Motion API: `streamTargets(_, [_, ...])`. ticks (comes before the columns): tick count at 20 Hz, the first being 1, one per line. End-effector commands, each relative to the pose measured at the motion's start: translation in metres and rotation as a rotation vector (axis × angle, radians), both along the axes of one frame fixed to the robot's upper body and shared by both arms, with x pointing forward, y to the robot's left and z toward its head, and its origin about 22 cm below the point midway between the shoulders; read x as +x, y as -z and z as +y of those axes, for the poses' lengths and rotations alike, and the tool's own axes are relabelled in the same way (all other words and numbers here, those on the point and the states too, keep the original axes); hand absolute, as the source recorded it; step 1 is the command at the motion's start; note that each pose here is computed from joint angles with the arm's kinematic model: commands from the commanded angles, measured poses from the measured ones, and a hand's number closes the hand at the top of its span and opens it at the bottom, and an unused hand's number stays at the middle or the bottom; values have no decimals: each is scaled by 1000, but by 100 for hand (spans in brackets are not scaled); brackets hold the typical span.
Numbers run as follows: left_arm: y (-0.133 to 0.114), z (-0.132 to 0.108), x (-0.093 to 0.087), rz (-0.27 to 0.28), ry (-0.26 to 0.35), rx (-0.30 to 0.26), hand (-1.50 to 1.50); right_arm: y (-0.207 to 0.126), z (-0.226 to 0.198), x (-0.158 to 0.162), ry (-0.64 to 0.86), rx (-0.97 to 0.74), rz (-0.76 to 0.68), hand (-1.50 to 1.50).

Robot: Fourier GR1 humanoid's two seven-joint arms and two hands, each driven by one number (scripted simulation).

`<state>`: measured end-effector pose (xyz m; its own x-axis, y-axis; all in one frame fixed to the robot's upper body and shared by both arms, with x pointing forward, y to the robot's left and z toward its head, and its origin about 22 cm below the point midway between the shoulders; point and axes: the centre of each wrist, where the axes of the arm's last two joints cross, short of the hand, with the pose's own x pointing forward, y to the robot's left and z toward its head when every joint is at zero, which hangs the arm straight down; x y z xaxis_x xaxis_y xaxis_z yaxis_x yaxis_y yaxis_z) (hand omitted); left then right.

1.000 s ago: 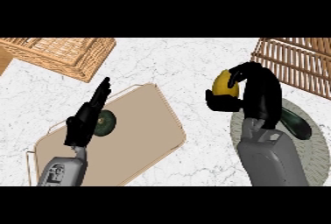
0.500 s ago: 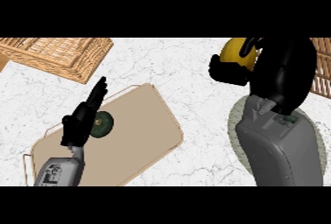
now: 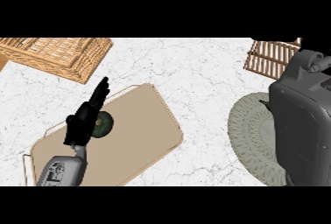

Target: Pick the lemon from the placemat and place it in the tiered shelf

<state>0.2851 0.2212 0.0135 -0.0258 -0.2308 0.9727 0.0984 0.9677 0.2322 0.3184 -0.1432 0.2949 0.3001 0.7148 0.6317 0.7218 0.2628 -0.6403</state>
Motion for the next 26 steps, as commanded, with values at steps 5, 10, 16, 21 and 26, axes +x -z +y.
streamTargets(5, [5,5,2,10,5,2,0,-42,-38,14,120,10,6,150])
streamTargets(10, [-5,-5,15,3,9,-1,0,-55,-58,30,173,-17,-25,150])
streamTargets(16, [0,-20,1,0,-8,-4,0,-53,-90,34,183,-96,-18,150])
streamTargets(21, [-13,1,8,-14,20,4,0,-41,-105,65,226,-169,-8,150])
streamTargets(26, [5,-6,-12,2,5,1,0,-7,-126,83,275,-234,17,150])
